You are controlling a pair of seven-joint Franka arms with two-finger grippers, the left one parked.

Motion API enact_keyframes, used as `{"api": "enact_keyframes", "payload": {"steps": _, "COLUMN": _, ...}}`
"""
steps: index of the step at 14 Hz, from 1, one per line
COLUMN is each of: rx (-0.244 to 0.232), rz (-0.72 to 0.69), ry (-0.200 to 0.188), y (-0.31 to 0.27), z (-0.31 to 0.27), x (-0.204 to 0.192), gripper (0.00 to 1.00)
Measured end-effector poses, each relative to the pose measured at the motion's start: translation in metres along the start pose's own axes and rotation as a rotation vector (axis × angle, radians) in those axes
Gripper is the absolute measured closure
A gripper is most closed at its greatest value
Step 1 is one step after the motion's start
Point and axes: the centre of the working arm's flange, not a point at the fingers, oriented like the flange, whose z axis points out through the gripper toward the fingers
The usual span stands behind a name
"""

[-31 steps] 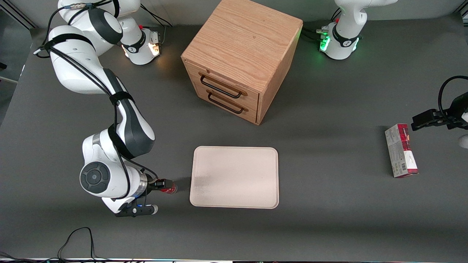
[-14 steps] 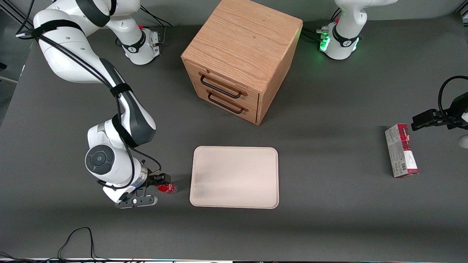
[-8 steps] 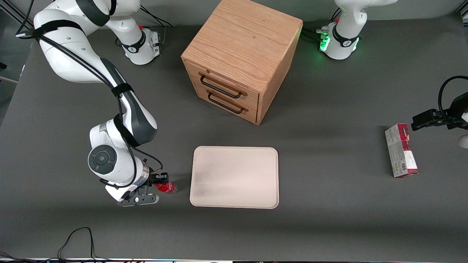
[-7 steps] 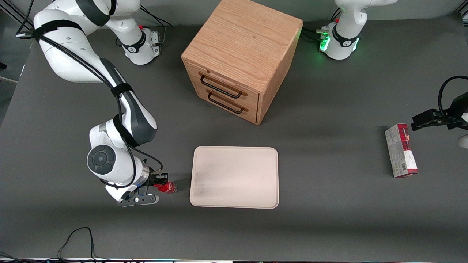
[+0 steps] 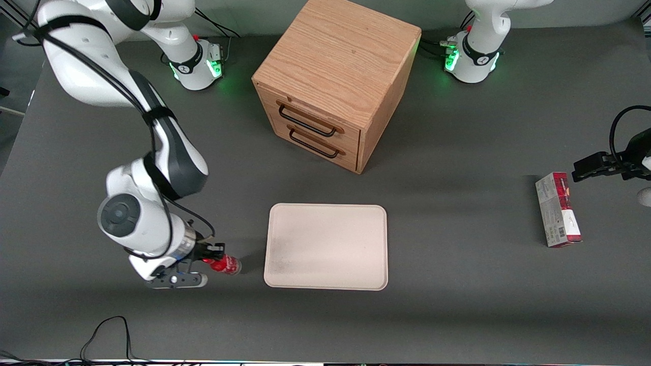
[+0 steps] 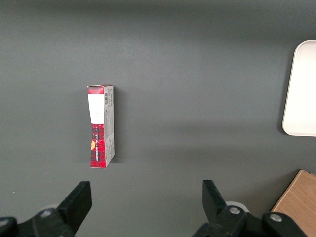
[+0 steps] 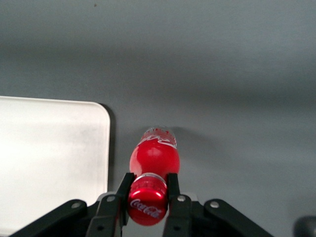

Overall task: Place coke bottle on tray
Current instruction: 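Lift the bottle and carry it over the tray's rim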

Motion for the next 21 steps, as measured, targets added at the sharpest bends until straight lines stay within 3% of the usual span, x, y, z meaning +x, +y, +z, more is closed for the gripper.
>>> {"api": "enact_keyframes", "payload": {"steps": 3, "rx": -0.029, "rz": 0.012, "ry": -0.026, "y": 0.001, "z": -0.094, "x": -0.017, "gripper": 0.68}}
{"api": "enact_keyframes", "payload": {"steps": 7, "rx": 0.061, "rz": 0.077, "ry": 0.005, "y": -0.055, "z": -0.143, "x": -0.036, "gripper": 0.68}}
{"api": "enact_keyframes", "payload": {"steps": 9, "rx": 0.085, "rz": 0.089, "ry": 0.004, "y": -0.083, "z": -0.130, "x": -0.038, "gripper": 0.68}}
{"api": "enact_keyframes", "payload": {"steps": 14, "rx": 0.043, "rz": 0.072, "ry": 0.017, "y": -0.140, "z": -0.047, "x": -0.035, "gripper": 0.68}}
{"api": "enact_keyframes", "payload": {"steps": 17, "rx": 0.082, "rz": 0.088, "ry": 0.031, "y": -0.137, "z": 0.007, "x": -0.018, "gripper": 0.68}}
{"api": "enact_keyframes", "payload": {"steps": 21, "rx": 0.084, "rz": 0.111, "ry": 0.035, "y": -0.124, "z": 0.047, "x": -0.006, "gripper": 0.68}}
